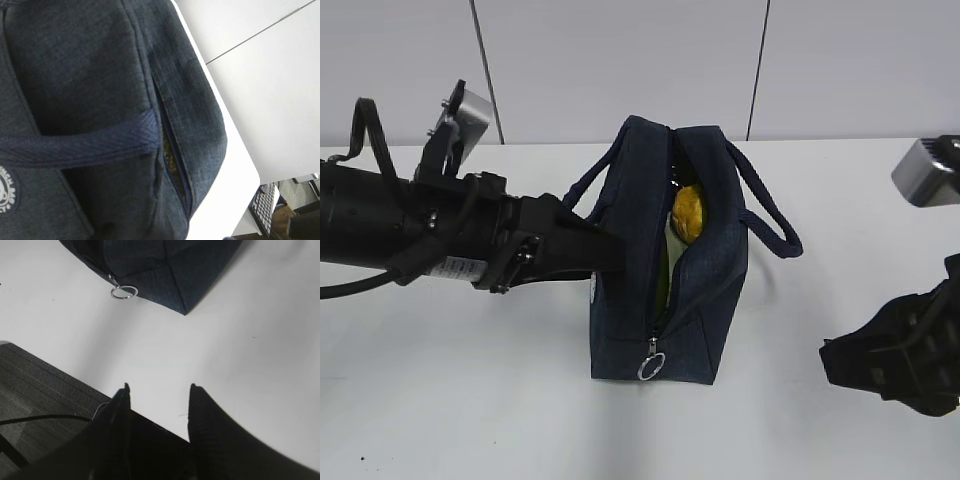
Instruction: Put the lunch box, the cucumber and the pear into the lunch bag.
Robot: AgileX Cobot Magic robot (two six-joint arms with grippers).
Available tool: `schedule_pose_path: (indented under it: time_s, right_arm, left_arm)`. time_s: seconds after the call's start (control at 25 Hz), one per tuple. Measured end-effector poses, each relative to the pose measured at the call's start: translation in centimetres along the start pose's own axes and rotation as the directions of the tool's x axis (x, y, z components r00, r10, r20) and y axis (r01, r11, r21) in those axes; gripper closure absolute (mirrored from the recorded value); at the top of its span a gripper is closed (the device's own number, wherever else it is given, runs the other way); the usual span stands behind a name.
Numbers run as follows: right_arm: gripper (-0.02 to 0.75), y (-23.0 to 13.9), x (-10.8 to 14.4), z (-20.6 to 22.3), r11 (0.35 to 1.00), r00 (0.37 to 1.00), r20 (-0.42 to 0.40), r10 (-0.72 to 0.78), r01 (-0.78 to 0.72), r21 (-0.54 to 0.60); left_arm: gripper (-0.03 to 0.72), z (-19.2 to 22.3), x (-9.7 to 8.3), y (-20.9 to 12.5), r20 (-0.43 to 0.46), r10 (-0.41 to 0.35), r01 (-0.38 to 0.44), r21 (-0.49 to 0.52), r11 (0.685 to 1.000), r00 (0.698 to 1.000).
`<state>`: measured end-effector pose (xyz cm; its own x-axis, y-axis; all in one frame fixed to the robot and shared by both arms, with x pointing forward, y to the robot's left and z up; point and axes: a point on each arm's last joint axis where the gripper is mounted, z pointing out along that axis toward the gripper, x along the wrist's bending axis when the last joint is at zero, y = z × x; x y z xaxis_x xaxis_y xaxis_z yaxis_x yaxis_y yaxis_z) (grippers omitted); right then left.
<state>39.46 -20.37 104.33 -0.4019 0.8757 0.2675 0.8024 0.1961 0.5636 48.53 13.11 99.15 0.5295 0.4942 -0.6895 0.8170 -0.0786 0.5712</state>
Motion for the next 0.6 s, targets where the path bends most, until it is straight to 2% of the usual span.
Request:
schedule_pose_path:
  time_s: [0.28, 0.6]
  right_arm:
    - [0.430, -0.65, 0.05, -0.02, 0.997, 1.000, -0.006, -0.004, 0.004, 0.071]
    - [0.430, -0.91, 0.08, -0.04, 0.995, 1.000, -0.009, -0.004, 0.005, 0.099]
  left_arm:
    - [0.302, -0.09, -0.43, -0.08, 0.037, 0.005, -0.005, 0.010, 1.000, 0.999]
    - [0.302, -0.46, -0.44, 0.84, -0.004, -0.045, 0.045, -0.085, 0.995, 0.999]
